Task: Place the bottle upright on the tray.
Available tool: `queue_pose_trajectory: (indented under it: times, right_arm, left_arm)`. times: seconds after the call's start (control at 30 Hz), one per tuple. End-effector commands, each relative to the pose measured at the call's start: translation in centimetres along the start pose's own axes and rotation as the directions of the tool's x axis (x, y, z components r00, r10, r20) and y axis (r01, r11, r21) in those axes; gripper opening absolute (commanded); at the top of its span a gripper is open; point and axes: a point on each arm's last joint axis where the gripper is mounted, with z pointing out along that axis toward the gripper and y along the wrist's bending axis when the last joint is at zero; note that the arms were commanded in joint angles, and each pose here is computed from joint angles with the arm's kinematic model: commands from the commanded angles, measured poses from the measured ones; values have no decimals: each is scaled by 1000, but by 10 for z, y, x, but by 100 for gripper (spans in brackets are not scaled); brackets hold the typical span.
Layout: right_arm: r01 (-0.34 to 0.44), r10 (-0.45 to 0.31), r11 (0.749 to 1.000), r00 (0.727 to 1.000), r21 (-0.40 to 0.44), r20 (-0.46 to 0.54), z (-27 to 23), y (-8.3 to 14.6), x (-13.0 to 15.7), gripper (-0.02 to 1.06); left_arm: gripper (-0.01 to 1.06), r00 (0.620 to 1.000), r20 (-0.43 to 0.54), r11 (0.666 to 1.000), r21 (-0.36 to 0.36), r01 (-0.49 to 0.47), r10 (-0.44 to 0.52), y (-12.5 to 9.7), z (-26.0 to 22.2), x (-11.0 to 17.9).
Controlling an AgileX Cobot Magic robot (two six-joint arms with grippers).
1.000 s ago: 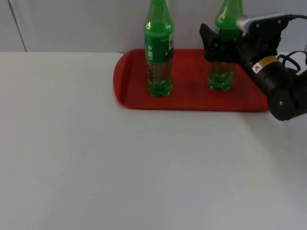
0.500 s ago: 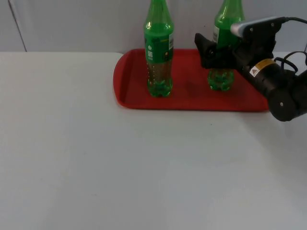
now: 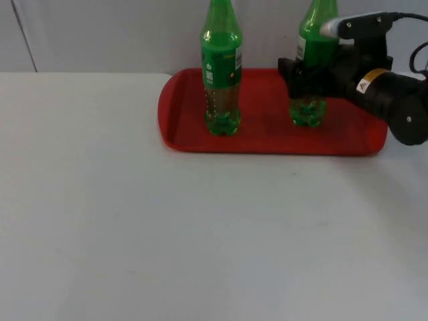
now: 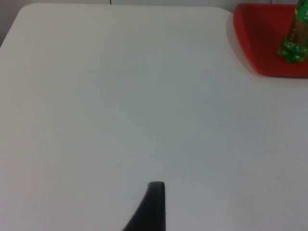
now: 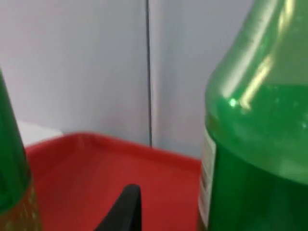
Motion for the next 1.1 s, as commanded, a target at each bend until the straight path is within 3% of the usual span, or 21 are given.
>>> queue_pose_trajectory:
  times: [0.0, 0.13, 0.27, 0.3, 0.43, 0.47, 0.6, 0.63, 0.77, 0.8, 0.9, 1.07]
  right_arm:
    - [3, -3, 1000, 999, -1, -42, -5, 1, -4, 105]
    - [-57, 57, 998, 992, 1, -112, -17, 5, -10, 105]
    - [-77, 81, 997, 944, 26, -318, -37, 9, -19, 105]
    - [-77, 81, 997, 944, 26, -318, -37, 9, -19, 105]
    - [-60, 68, 998, 875, 32, -480, -59, 19, -37, 105]
    - [-60, 68, 998, 875, 32, -480, -59, 19, -37, 105]
    - [-15, 22, 1000, 797, 15, -603, -85, 30, -64, 105]
    - [-15, 22, 1000, 797, 15, -603, -85, 30, -64, 105]
    - [-8, 26, 1000, 740, 30, -672, -104, 30, -86, 105]
    - [-8, 26, 1000, 740, 30, -672, -104, 30, -86, 105]
    - [-42, 73, 997, 700, 61, -710, -118, 30, -99, 105]
    - [-15, 44, 999, 667, 45, -744, -137, 29, -119, 105]
  left_arm:
    - [85, 1000, 7, 1000, 16, 5, -5, -1, 1, 0]
    - [85, 1000, 7, 1000, 16, 5, -5, -1, 1, 0]
    - [85, 1000, 7, 1000, 16, 5, -5, -1, 1, 0]
    - [85, 1000, 7, 1000, 16, 5, -5, -1, 1, 0]
    - [85, 1000, 7, 1000, 16, 5, -5, -1, 1, 0]
    - [85, 1000, 7, 1000, 16, 5, -5, -1, 1, 0]
    - [85, 1000, 7, 1000, 16, 5, -5, -1, 1, 0]
    - [85, 1000, 7, 1000, 16, 5, -5, -1, 1, 0]
    - [85, 1000, 7, 1000, 16, 5, -5, -1, 1, 0]
    - [85, 1000, 7, 1000, 16, 5, -5, -1, 1, 0]
    - [85, 1000, 7, 1000, 16, 5, -5, -1, 1, 0]
    - [85, 1000, 7, 1000, 16, 5, -5, -1, 1, 0]
